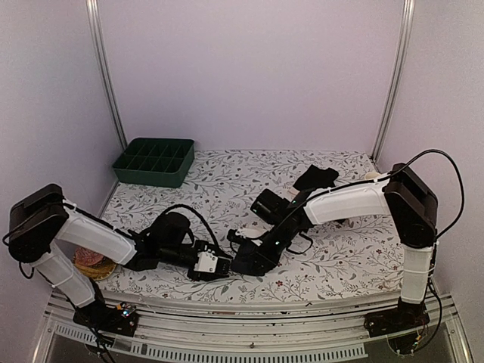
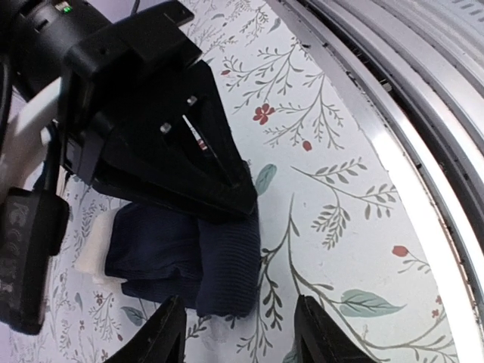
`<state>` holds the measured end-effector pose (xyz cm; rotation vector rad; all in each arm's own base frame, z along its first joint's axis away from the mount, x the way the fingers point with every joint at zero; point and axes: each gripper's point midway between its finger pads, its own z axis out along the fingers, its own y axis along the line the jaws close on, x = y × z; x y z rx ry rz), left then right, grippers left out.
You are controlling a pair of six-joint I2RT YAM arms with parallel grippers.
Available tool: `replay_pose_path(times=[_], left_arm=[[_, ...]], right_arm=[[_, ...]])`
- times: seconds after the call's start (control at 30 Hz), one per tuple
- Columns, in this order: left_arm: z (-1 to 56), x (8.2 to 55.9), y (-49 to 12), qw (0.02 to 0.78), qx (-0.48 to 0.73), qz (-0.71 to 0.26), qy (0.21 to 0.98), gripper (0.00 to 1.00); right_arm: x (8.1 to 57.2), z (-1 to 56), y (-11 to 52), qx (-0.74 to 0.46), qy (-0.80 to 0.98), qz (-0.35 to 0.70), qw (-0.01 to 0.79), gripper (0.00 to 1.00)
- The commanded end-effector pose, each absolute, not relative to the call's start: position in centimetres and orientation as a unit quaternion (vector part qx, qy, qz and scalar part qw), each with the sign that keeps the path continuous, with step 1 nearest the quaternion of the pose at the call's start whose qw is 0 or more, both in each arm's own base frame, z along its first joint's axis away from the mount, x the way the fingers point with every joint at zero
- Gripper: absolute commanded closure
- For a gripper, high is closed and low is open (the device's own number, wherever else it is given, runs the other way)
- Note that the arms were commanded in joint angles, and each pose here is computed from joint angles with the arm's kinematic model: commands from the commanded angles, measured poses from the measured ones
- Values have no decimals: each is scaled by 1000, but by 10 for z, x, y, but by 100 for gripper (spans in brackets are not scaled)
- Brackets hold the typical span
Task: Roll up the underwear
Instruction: Roll the underwear at the center of the board.
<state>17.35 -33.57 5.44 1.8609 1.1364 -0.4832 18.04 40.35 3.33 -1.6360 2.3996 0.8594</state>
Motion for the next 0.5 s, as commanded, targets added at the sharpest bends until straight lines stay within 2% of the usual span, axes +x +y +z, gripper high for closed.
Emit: replay_pose_path(times=[0.0,0.23,0.47], left_arm=[[61,187,-348,481,734,-147,456,49],[47,184,-354,472,746,-127,452,50],[39,196,-363,453,739,-126,483,52]], right_arm=[[175,20,397,-524,805,276,21,80],[185,20,399,-526,807,266,41,80],[189,23,400,-528,804,268,47,80]])
